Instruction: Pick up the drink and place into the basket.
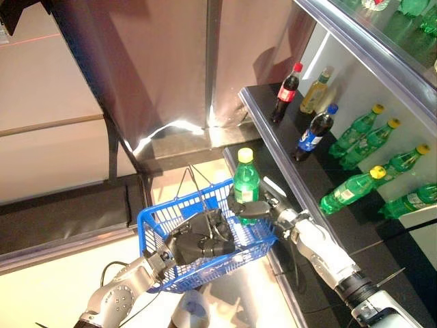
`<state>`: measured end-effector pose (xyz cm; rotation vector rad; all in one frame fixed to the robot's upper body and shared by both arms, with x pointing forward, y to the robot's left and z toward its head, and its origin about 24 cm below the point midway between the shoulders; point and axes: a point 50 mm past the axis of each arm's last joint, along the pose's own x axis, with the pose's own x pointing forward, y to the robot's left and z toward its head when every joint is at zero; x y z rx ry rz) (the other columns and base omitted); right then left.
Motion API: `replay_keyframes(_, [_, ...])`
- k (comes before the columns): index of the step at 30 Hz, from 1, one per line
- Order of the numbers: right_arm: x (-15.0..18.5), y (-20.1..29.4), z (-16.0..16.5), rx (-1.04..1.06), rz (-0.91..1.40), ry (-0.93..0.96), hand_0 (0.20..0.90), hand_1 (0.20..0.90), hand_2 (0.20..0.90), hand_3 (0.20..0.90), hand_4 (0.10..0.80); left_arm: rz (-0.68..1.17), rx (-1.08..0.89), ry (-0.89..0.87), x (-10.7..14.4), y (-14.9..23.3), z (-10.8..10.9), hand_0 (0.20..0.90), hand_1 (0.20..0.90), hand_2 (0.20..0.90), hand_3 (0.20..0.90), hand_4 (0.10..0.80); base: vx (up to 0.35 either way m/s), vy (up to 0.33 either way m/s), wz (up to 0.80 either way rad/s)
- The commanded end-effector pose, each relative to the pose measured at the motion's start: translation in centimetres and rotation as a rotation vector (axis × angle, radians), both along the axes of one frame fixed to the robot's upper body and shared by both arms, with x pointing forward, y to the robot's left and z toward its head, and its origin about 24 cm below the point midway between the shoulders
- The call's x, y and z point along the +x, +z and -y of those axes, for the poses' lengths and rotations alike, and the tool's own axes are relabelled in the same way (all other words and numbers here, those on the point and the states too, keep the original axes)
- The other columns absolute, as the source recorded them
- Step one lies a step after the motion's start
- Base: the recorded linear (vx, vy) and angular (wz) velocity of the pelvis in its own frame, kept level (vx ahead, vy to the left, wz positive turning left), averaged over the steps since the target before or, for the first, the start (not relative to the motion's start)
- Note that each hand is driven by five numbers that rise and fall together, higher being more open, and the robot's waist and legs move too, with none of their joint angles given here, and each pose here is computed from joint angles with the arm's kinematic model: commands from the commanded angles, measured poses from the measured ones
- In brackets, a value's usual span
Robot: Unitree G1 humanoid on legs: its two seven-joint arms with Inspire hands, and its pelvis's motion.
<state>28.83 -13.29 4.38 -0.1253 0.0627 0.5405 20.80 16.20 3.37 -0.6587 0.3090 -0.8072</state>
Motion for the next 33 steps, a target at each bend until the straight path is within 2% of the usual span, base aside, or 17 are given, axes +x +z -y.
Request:
replay_keyframes(1, [2.2, 7.2, -1.9, 0.082, 0.346, 0.084, 0.300, 0.300, 0.300, 0.200, 0.100, 0.555, -0.383, -0.365, 0.1, 10.8, 5.9, 0.300, 0.300, 0.300, 0.200, 0.100, 0.000, 0.000, 0.00])
replay_keyframes(8, [2.7, 5.5, -1.5, -0.010, 0.289, 0.038, 0.300, 0.300, 0.300, 0.200, 0.100, 0.597, -0.390, -0.402, -0.2, 11.6, 6.1, 0.300, 0.300, 0.300, 0.200, 0.100, 0.000, 0.000, 0.00])
replay_keyframes(15, [3.0, 3.4, -0.6, -0.213, 0.250, 0.009, 0.300, 0.300, 0.300, 0.200, 0.100, 0.632, -0.393, -0.449, -0.6, 12.2, 6.3, 0.300, 0.300, 0.300, 0.200, 0.100, 0.000, 0.000, 0.00])
replay_keyframes(26, [3.3, 2.4, -1.0, -0.475, 0.287, 0.037, 0.300, 0.300, 0.300, 0.200, 0.100, 0.660, -0.417, -0.537, -1.3, 12.7, 7.3, 0.300, 0.300, 0.300, 0.200, 0.100, 0.000, 0.000, 0.00])
replay_keyframes(33, [3.4, 2.6, -2.2, -0.571, 0.325, 0.096, 0.300, 0.300, 0.300, 0.200, 0.100, 0.667, -0.430, -0.594, -1.7, 12.9, 8.2, 0.300, 0.300, 0.300, 0.200, 0.100, 0.005, -0.004, 0.03])
